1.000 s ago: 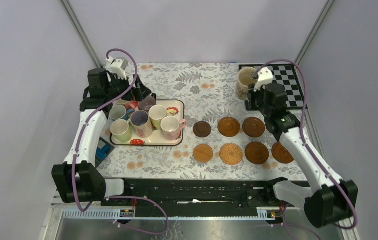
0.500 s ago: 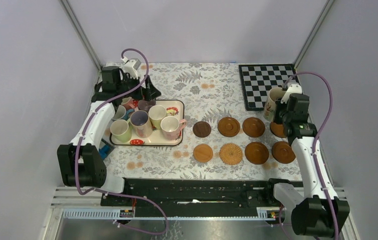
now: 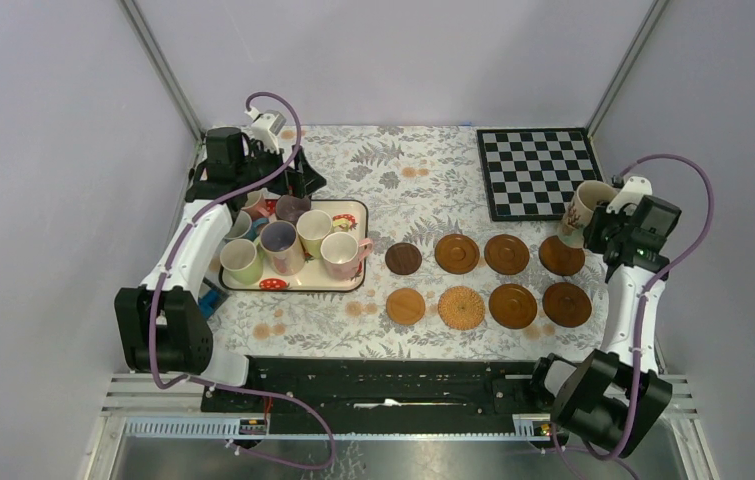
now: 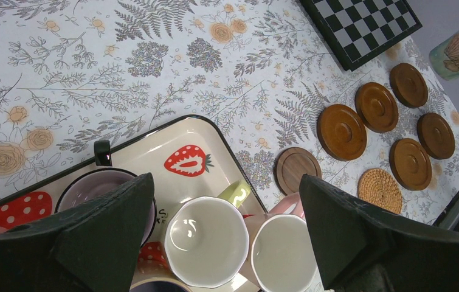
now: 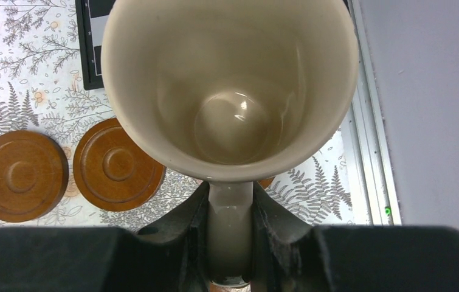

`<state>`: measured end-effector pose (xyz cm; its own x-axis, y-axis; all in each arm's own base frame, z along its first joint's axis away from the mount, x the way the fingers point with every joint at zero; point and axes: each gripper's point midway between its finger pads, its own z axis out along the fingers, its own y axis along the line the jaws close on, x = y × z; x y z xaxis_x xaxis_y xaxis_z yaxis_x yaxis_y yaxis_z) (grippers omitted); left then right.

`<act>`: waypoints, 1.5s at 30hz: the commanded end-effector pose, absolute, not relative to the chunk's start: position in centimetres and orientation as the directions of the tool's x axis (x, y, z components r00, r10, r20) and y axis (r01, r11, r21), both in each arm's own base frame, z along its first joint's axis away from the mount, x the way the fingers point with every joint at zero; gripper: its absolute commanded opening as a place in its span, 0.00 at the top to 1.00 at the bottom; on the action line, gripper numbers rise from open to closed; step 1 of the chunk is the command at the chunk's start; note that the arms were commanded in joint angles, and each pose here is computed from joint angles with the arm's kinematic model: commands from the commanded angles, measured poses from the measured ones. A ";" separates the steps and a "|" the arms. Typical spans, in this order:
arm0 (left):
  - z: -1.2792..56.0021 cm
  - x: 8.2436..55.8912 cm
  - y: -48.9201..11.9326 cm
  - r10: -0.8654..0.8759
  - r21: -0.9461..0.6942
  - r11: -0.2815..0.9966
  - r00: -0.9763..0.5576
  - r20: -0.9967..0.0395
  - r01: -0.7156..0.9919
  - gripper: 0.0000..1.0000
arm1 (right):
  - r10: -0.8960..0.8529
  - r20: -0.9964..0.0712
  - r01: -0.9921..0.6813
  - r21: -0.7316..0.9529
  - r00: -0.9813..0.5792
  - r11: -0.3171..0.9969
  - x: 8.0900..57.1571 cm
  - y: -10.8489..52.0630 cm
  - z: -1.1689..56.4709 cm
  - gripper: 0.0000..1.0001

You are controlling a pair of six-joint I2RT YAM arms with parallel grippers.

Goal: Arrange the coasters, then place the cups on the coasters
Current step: Place the cup on the coaster.

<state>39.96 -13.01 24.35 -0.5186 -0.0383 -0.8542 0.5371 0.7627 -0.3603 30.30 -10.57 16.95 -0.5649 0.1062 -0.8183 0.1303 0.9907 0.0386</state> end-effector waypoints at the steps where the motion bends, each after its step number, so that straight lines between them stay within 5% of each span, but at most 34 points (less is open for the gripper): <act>1: 26.9 41.0 -13.6 -0.047 -0.333 0.741 -0.449 -0.892 0.583 0.01 | -0.050 -0.921 -0.008 -0.051 -0.387 0.999 33.0 -10.9 20.8 1.00; 45: 26.5 40.3 -13.9 -0.052 -0.345 0.742 -0.465 -0.884 0.574 0.01 | -0.139 -0.870 -0.118 -0.094 -0.472 0.989 31.3 -11.5 13.1 1.00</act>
